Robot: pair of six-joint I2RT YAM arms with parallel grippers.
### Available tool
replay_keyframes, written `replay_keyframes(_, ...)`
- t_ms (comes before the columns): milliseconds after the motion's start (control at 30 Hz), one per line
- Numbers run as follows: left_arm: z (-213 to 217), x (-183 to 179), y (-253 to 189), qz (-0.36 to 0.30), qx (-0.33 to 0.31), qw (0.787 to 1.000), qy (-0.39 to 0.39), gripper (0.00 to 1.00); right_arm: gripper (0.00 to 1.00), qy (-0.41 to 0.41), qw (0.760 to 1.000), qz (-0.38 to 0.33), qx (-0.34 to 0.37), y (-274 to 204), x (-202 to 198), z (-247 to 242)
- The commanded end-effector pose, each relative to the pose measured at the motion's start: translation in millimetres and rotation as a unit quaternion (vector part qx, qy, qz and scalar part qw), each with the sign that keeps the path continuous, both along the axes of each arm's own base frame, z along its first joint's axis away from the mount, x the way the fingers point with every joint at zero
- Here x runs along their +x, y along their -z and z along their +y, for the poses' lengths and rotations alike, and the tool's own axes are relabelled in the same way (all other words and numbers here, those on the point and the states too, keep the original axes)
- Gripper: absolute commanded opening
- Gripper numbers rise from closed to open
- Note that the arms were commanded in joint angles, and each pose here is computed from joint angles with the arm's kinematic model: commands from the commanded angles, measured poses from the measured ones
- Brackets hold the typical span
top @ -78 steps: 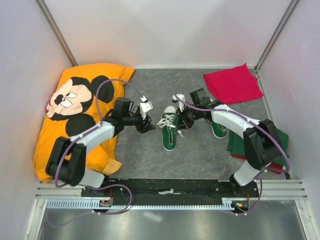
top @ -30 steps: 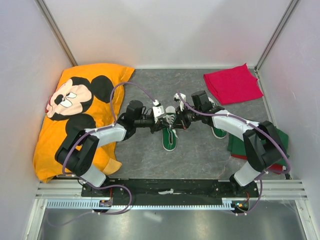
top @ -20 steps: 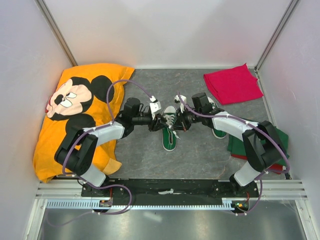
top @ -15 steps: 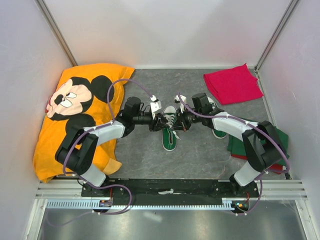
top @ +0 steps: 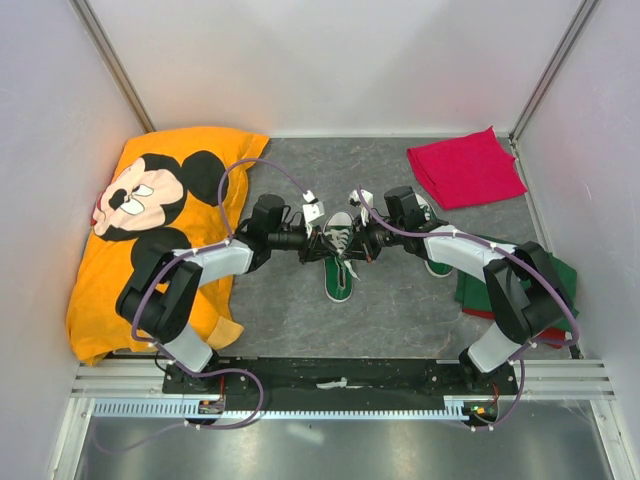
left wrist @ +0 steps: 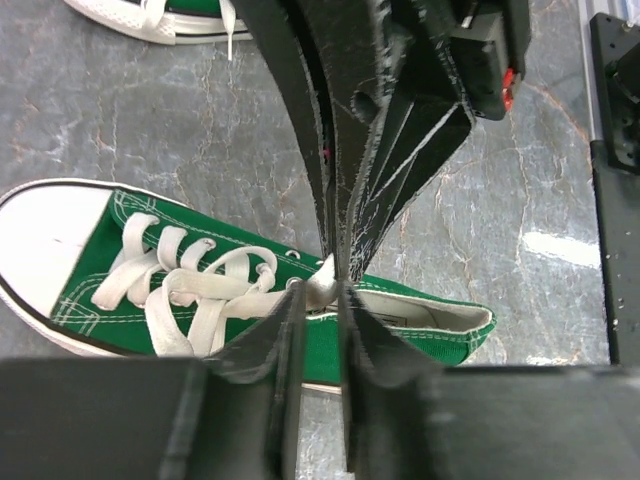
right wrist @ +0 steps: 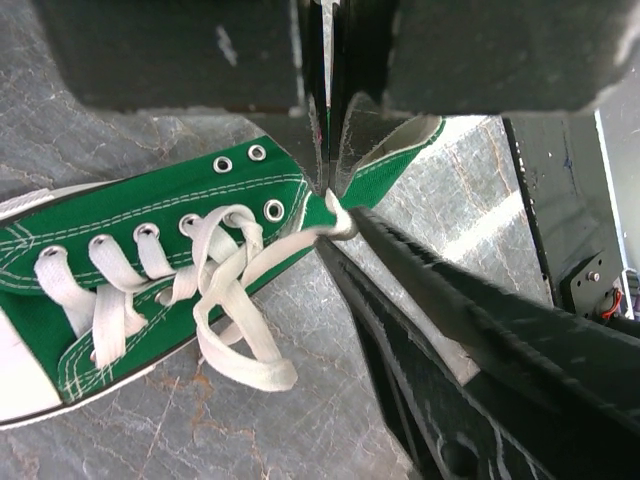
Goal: Tie the shoes
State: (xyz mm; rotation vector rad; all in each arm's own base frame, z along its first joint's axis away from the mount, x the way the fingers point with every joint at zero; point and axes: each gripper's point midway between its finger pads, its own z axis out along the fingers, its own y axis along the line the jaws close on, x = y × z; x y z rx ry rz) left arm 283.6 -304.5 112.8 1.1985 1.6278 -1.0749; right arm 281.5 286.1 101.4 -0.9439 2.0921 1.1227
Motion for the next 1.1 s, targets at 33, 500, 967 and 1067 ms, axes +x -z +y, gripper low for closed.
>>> replay_keyframes(33, -8.4, 8.7, -19.5, -0.003, -0.025, 1.0, 0.007, 0.15, 0.0, -0.012, 0.999, -0.022, 0.025, -11.8, 2.0, 5.1)
replay_keyframes(500, -7.6, 7.1, -22.9, 0.015, -0.034, 0.999, 0.018, 0.05, 0.0, -0.021, 0.999, -0.029, 0.029, -12.1, 0.6, 10.8)
replay_keyframes(967, 3.8, -2.6, -18.8, -0.049, -0.012, 0.991, 0.125, 0.02, 0.55, -0.187, 0.961, -0.199, -0.051, -24.1, 0.2, -16.5)
replay_keyframes(1067, 4.8, -4.0, -18.4, -0.049, -0.01, 0.989, 0.141, 0.01, 0.52, -0.21, 0.949, -0.231, -0.046, -28.1, 5.4, -12.3)
